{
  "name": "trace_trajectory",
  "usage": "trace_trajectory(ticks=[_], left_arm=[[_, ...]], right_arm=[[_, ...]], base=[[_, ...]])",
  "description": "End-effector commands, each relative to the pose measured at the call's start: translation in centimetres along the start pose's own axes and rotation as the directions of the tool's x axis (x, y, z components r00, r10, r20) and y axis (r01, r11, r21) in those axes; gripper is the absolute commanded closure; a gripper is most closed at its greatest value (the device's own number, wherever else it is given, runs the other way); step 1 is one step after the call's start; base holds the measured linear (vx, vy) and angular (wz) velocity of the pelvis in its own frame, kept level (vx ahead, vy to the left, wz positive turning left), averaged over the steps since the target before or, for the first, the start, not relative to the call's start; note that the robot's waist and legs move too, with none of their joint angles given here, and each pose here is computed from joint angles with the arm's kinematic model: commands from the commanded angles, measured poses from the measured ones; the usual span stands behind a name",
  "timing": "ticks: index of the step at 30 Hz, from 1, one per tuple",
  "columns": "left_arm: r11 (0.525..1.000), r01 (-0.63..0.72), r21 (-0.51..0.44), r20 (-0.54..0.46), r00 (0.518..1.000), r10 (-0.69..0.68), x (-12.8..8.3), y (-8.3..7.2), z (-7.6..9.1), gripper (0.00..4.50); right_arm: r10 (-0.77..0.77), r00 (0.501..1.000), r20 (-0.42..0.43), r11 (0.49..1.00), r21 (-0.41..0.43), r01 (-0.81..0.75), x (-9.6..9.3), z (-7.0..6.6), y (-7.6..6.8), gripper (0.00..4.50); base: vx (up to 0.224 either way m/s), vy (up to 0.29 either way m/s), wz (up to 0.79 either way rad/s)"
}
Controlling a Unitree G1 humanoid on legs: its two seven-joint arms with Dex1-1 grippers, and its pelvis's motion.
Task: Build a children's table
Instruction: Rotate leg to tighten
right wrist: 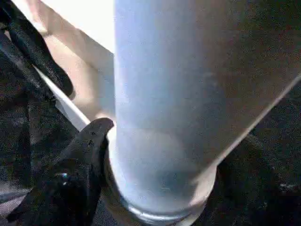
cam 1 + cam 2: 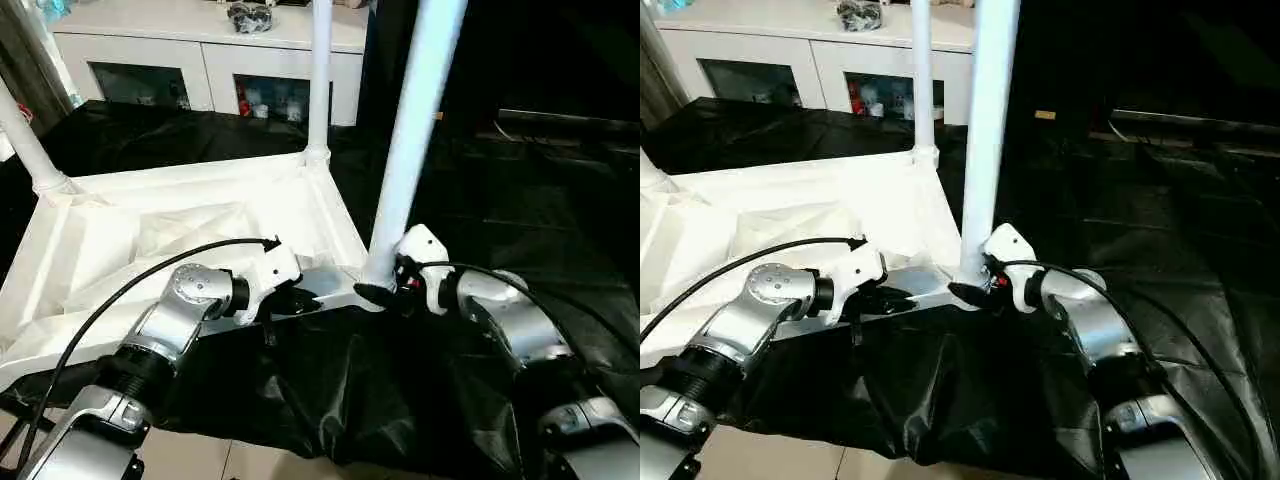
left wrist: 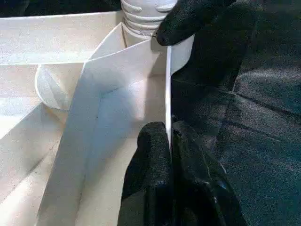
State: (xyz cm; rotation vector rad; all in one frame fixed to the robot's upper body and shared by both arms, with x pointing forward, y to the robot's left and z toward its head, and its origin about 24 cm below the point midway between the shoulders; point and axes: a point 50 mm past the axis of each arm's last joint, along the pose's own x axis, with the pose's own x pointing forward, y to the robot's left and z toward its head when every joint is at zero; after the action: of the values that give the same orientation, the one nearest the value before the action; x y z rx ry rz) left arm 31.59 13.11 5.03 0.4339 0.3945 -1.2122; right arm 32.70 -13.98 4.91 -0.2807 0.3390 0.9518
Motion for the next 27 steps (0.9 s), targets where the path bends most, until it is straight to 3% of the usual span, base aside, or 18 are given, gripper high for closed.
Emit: trace_trajectory(ticks=[1,11,15,17,19,21,22,24,27], left_arm=[[1.0,0.014,-0.02,-0.014,1.0,-0.014,-0.1,-0.3,-0.7,4.5],[0.999,-0.009,-0.038,-0.02,1.0,0.009,-0.2,0.1,-0.7,4.5],[0.996,-0.074,-0.058,-0.011,0.997,0.074,0.6,0.5,-0.1,4.5],[0.979,-0.185,-0.086,-0.006,0.983,0.185,2.5,1.2,1.0,4.5],[0.973,-0.209,-0.092,-0.004,0.978,0.21,3.0,1.3,1.3,4.5],[0.96,-0.256,-0.112,0.017,0.966,0.26,4.7,1.3,2.5,4.5],[0.959,-0.26,-0.114,0.021,0.964,0.264,4.9,1.3,2.7,4.5],[0.955,-0.272,-0.119,0.057,0.958,0.28,6.0,1.1,3.7,4.5],[0.959,-0.261,-0.11,0.073,0.96,0.27,6.2,1.0,3.9,4.5]], right_arm=[[-0.027,1.0,-0.001,1.0,-0.012,0.027,-0.2,0.2,-0.5,1.26],[-0.011,1.0,0.022,1.0,0.029,0.01,0.4,-0.1,0.1,1.75],[-0.079,0.996,0.032,0.995,0.072,0.076,1.1,-0.5,0.4,1.76],[-0.246,0.969,0.01,0.957,0.163,0.241,2.9,-1.0,1.0,1.77],[-0.28,0.96,0.008,0.944,0.181,0.274,3.4,-0.9,1.2,1.77],[-0.375,0.927,0.01,0.909,0.2,0.366,5.4,-0.3,2.2,1.77],[-0.369,0.929,0.015,0.911,0.203,0.358,5.7,-0.1,2.4,1.77],[-0.296,0.952,0.072,0.938,0.209,0.276,7.6,1.5,3.9,1.77],[-0.277,0.955,0.104,0.944,0.213,0.251,7.9,2.2,4.3,1.77]], base=[[0.0,0.0,0.0],[0.0,0.0,0.0],[0.0,0.0,0.0],[0.0,0.0,0.0],[0.0,0.0,0.0],[0.0,0.0,0.0],[0.0,0.0,0.0],[0.0,0.0,0.0],[0.0,0.0,0.0]])
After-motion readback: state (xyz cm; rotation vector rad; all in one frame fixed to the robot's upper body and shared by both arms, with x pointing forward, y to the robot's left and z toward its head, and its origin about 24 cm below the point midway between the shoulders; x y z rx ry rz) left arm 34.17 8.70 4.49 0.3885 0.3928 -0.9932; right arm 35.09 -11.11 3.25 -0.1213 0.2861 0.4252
